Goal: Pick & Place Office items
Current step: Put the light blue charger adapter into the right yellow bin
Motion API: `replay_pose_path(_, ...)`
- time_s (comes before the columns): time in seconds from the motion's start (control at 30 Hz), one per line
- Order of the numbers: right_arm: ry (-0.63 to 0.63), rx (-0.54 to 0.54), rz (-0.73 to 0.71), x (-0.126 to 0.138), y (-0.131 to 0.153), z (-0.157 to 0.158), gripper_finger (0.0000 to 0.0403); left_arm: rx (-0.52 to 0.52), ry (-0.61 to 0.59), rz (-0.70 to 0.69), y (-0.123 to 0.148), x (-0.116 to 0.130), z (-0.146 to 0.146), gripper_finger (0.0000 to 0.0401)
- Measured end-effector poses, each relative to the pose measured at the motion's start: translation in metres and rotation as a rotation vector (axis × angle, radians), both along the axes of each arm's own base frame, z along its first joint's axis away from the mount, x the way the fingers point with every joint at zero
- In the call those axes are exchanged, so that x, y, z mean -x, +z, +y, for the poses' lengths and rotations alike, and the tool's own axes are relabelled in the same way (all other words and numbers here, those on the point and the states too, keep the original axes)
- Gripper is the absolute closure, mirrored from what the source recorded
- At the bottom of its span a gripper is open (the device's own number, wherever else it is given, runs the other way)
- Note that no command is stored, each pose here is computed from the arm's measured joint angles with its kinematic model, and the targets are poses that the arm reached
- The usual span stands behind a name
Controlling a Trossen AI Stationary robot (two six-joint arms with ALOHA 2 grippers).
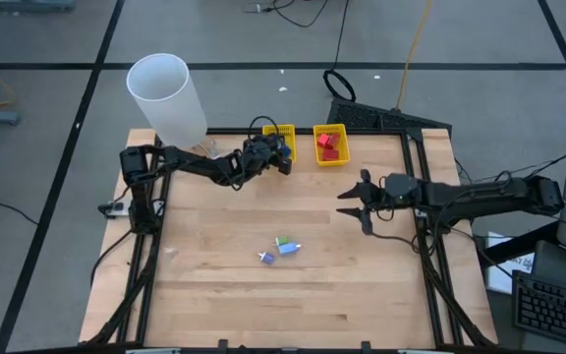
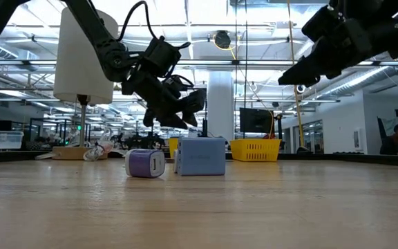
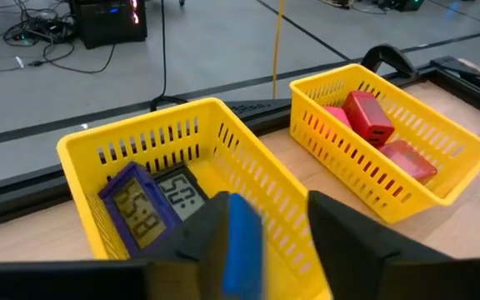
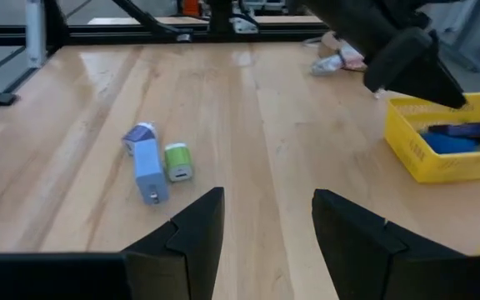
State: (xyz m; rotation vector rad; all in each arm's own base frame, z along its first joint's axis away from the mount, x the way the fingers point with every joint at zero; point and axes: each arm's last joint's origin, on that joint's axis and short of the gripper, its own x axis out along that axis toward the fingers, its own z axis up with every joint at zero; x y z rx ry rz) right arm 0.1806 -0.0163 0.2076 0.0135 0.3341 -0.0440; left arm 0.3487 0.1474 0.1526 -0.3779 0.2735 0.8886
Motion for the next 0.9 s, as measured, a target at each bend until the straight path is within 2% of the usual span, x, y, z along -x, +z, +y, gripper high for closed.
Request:
replay_pose_path(0.07, -0.023, 0.009, -0.009, 0.001, -0.003, -0.001, 0.0232, 0.002, -0.023, 0.003, 0.0, 0.0, -0.001, 0.0207)
replay_pose_path(0.13, -0.038, 0.014, -0.019, 0.001, -0.003, -0.001, 0.0232, 0.008, -0.099, 0.014, 0.001, -0.001, -0.002, 0.0179)
replay_pose_path(0.27, -0.049, 0.018, -0.019, 0.001, -0.003, -0.001, 0.0232, 0.056, -0.339, -0.016, 0.012, -0.004, -0.013, 0.0141)
replay_pose_path(0.43, -0.049, 0.018, -0.016, 0.001, -0.003, -0.001, 0.0232, 0.149, -0.606, -0.038, 0.033, -0.003, -0.041, 0.0121)
replay_pose_path(0.6, -0.049, 0.018, -0.015, 0.001, -0.004, -0.001, 0.0232, 0.183, -0.848, 0.058, 0.052, 0.003, -0.102, 0.0119)
replay_pose_path(0.77, -0.049, 0.018, -0.015, 0.001, -0.004, -0.001, 0.0232, 0.041, -0.98, 0.221, 0.053, 0.01, -0.183, 0.0119)
replay_pose_path(0.9, -0.049, 0.018, -0.016, 0.001, -0.004, -0.001, 0.0232, -0.061, -1.014, 0.335, 0.039, 0.016, -0.224, 0.0118)
